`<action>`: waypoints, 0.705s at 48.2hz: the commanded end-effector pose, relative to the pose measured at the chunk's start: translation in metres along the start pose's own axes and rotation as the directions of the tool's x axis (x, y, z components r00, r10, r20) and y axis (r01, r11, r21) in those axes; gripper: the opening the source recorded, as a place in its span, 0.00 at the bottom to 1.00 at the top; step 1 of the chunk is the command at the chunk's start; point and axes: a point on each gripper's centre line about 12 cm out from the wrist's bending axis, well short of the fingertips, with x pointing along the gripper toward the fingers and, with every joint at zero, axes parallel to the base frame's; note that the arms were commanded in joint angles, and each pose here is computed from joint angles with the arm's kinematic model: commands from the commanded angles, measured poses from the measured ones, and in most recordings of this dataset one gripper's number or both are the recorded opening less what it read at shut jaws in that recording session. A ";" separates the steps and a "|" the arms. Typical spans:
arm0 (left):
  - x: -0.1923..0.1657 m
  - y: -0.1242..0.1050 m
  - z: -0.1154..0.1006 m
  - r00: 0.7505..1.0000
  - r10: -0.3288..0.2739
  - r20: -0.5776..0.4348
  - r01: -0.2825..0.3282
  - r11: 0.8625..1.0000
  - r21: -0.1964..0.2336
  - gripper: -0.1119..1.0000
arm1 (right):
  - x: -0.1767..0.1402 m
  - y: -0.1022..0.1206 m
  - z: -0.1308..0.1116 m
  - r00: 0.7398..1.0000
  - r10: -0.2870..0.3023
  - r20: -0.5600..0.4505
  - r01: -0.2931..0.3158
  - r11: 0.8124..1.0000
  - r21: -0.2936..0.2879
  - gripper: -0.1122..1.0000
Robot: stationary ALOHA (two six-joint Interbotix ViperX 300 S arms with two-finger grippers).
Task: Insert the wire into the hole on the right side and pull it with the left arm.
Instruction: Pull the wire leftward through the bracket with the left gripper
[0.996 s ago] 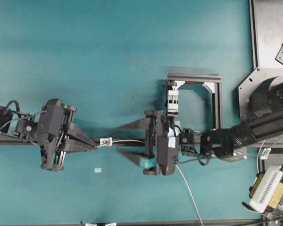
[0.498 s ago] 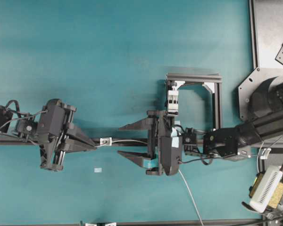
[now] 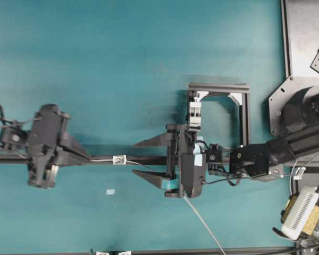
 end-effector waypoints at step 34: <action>-0.086 -0.006 -0.020 0.999 -0.040 -0.015 0.040 0.999 0.007 0.01 | -0.001 0.002 0.013 0.999 0.009 0.032 -0.010 1.000 0.019 0.86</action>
